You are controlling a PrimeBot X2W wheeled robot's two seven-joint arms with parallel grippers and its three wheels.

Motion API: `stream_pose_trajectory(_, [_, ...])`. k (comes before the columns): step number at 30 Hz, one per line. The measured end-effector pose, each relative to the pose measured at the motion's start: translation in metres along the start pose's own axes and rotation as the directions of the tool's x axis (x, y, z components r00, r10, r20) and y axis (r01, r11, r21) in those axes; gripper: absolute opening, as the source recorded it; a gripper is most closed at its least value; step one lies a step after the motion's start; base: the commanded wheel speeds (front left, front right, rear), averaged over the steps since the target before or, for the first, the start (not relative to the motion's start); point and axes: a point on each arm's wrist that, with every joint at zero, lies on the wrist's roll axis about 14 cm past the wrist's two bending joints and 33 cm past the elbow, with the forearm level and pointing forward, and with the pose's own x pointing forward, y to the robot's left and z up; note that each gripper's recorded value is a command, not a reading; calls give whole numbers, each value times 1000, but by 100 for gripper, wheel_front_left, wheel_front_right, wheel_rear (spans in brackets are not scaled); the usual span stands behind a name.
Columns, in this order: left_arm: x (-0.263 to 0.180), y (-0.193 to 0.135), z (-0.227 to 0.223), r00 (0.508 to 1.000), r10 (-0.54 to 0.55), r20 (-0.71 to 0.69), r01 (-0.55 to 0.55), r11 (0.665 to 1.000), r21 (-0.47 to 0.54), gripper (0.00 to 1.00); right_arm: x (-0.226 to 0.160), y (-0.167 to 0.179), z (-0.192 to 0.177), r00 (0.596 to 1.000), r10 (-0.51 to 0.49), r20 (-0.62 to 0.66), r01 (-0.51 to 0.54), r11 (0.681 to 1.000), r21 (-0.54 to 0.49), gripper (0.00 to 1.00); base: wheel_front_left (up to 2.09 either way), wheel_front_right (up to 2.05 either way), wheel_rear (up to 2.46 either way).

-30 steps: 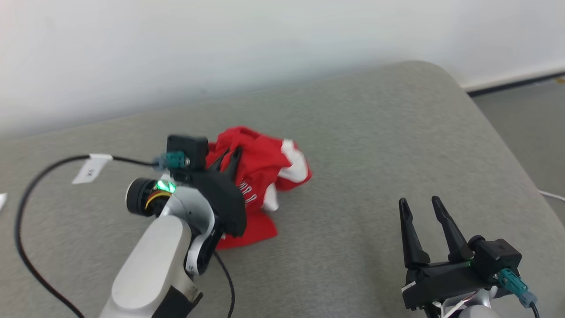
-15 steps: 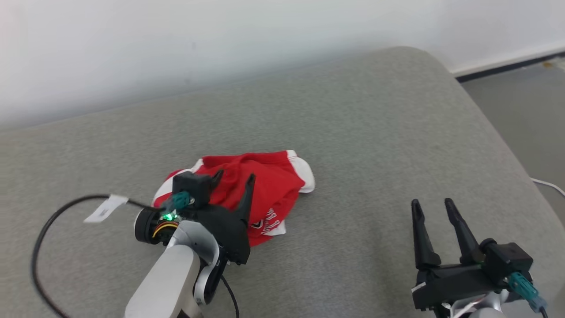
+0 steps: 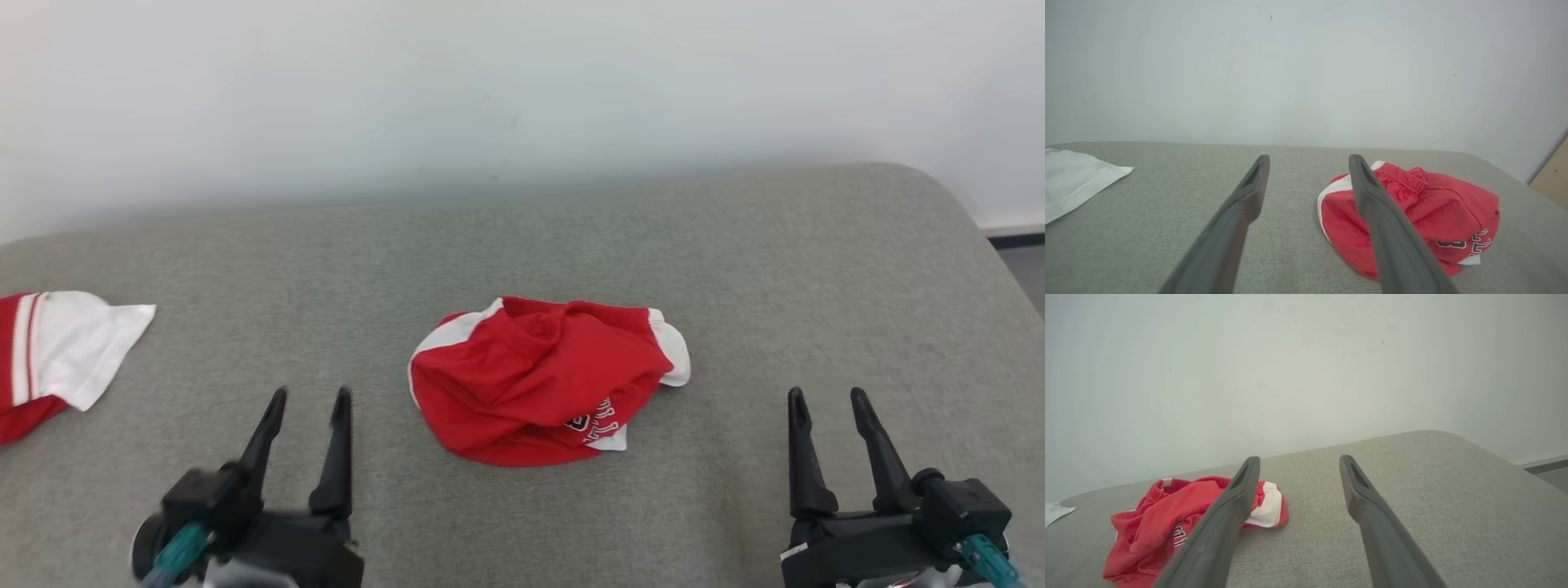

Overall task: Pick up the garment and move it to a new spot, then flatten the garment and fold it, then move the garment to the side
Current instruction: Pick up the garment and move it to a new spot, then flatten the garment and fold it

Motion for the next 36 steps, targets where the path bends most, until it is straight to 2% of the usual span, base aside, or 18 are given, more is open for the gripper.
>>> stream_pose_trajectory(6, [-44, 45, 25, 980, 177, 91, -173, 984, -51, 100, 1, 23, -7, 997, 71, -19, -72, 997, -19, 100, 0, 0, 0])
stream_pose_trajectory(11, [-80, 63, 15, 963, 259, 74, -256, 966, -44, 100, 2, 31, -7, 995, 96, -17, -96, 995, -16, 100, 0, 0, 0])
stream_pose_trajectory(23, [-109, 74, -4, 955, 296, 19, -296, 955, -29, 100, -3, 40, -28, 989, 125, -82, -128, 992, -20, 100, 0, 0, 0])
stream_pose_trajectory(36, [-104, 67, -14, 960, 279, -8, -279, 960, -30, 100, -5, 40, -35, 986, 123, -110, -126, 992, -20, 100, 0, 0, 0])
